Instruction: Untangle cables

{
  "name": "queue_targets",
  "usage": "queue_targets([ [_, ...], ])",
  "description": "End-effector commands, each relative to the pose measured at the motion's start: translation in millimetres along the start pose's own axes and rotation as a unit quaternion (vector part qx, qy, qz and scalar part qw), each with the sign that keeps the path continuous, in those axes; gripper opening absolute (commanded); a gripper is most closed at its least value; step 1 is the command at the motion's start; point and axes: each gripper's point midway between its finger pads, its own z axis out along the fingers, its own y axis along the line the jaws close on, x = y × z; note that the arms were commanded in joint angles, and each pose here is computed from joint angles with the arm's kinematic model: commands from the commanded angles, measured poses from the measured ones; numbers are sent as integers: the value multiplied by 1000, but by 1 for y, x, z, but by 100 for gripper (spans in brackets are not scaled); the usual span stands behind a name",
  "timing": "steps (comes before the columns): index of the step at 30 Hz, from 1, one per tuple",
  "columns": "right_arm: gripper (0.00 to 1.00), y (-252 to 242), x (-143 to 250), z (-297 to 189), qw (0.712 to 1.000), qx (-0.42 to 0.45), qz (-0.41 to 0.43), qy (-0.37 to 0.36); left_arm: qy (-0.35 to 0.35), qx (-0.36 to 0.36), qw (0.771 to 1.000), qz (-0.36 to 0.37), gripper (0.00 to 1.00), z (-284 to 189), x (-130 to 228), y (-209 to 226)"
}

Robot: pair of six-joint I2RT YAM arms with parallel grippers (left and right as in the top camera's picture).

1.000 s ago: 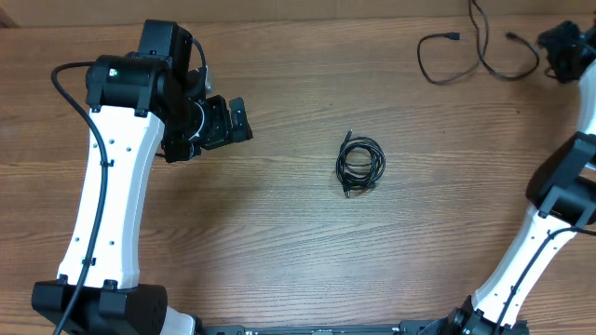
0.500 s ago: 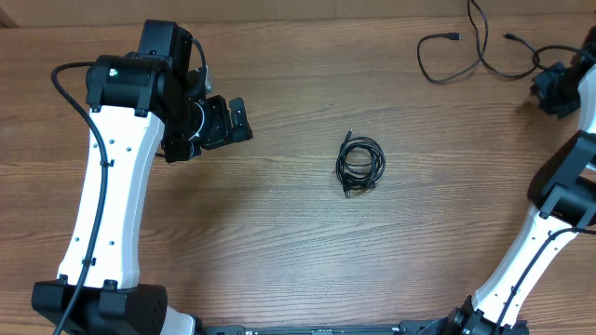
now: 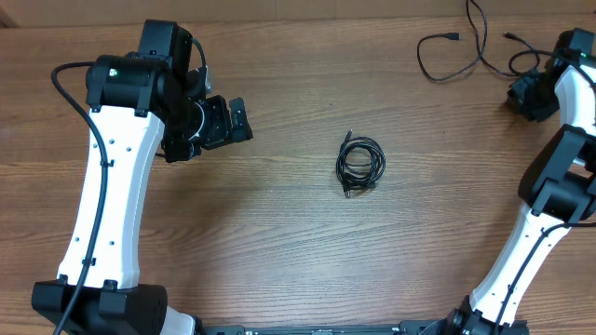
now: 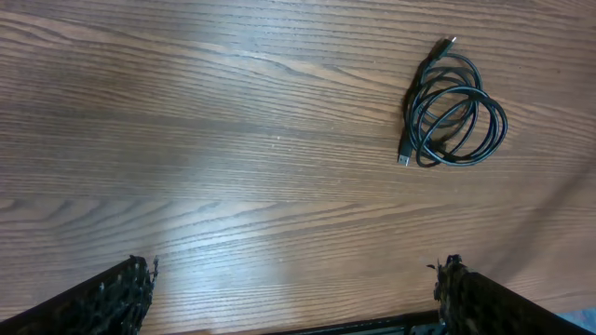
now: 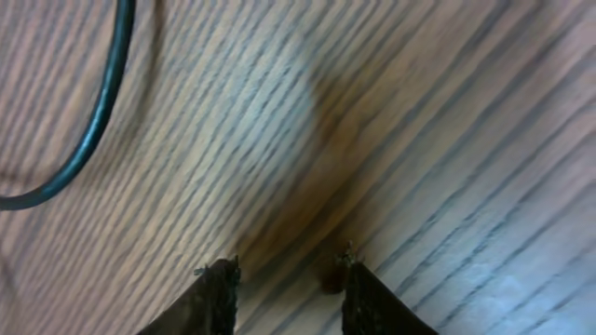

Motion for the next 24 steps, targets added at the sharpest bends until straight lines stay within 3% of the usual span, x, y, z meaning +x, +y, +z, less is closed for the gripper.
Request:
queue_targets([
  [1,33,-8,-11,-13,999,27,-2,-31,-11,11,1000,13,100,-8,2,-7],
  [8,24,-9,-11,-11,999,30,-2,-30,-11,11,1000,13,100,-8,2,-7],
  [19,20,-19,10,8,998,54,-6,10,-11,11,1000,13,100,-8,2,-7],
  [24,6,-33,12,2,997,81,-3,14,-12,11,1000,13,100,-8,2,-7],
])
